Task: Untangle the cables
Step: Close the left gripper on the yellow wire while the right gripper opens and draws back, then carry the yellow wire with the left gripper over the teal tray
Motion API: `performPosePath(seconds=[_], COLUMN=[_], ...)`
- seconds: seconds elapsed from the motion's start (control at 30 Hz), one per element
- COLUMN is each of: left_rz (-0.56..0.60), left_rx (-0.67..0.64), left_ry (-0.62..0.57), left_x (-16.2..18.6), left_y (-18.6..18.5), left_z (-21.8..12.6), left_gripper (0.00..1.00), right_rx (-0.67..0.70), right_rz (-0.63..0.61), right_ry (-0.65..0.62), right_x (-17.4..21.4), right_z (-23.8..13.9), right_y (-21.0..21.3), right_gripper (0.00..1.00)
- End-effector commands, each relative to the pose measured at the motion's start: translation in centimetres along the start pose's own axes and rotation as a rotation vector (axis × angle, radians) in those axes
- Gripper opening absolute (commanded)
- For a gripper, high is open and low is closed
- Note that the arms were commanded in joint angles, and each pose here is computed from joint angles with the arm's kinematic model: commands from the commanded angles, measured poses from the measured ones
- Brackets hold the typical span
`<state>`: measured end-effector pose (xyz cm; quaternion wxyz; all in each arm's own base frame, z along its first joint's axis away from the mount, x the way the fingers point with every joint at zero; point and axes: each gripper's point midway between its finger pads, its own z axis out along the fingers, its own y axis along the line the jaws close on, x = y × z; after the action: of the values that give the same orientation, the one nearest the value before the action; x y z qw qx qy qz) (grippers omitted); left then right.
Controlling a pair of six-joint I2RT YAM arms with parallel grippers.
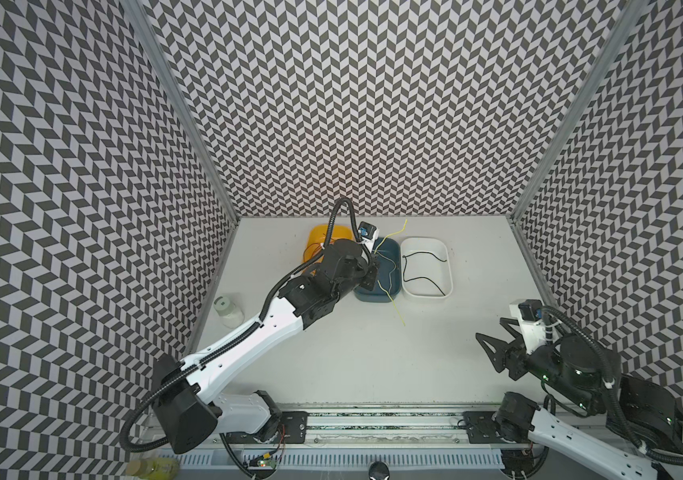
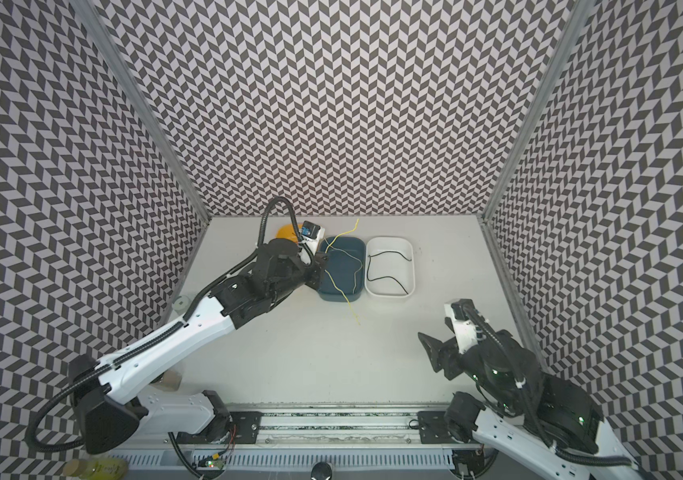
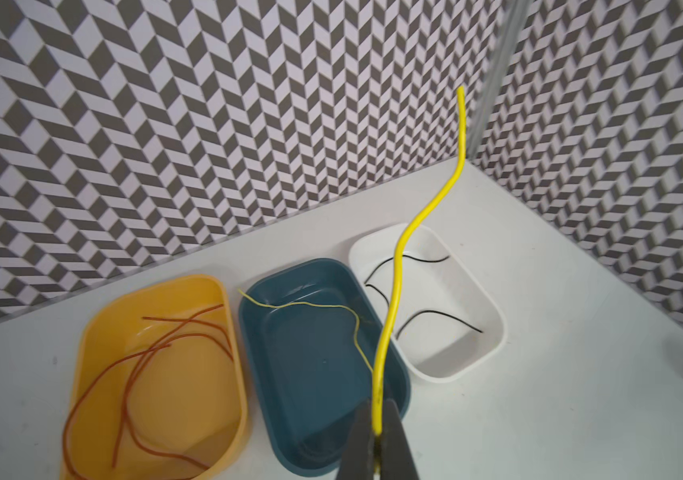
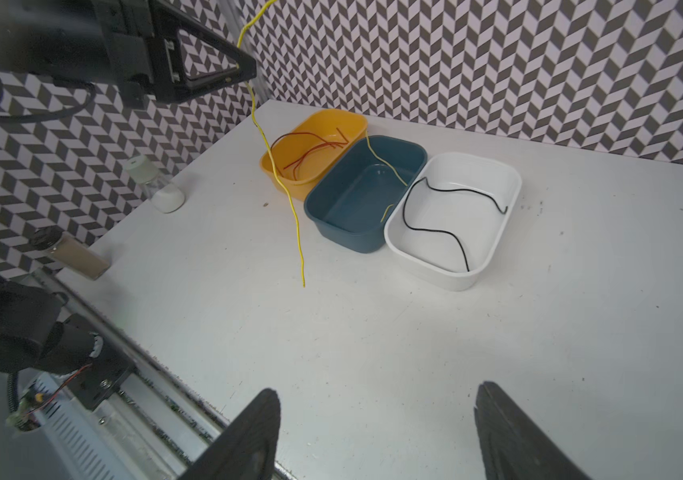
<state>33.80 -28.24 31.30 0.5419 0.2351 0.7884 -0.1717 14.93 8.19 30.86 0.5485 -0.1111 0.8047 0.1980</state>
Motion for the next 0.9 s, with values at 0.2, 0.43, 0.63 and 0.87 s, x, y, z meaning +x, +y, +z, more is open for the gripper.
performPosePath(seconds=[0.2,0.43,0.63,0.87], left_rz=[0.147,0.132,0.129,0.116], left_rx=[-0.353,-0.478,-0.48,-0.468], left_ry=[-0.122,-0.131,-0.107,0.007], left_x=[-3.0,-3.3,-3.0,2.5], left_y=[5.9,9.9,10.7,10.0], left_z=[5.1,8.2,10.0,12.9], left_gripper=[0.0,0.0,0.0,0.0], right_rx=[0.069,0.057,0.049,0.043], right_rz=[0.013,0.002,-0.011,-0.015], right_ry=[-0.02,-0.033,-0.027,-0.021], right_x=[0.5,0.5,0.7,0.7], right_z=[0.1,-0.2,0.1,0.4], right_y=[-1.4,-1.4,-1.2,-1.0], right_gripper=[0.75,0.76,0.77,0.77])
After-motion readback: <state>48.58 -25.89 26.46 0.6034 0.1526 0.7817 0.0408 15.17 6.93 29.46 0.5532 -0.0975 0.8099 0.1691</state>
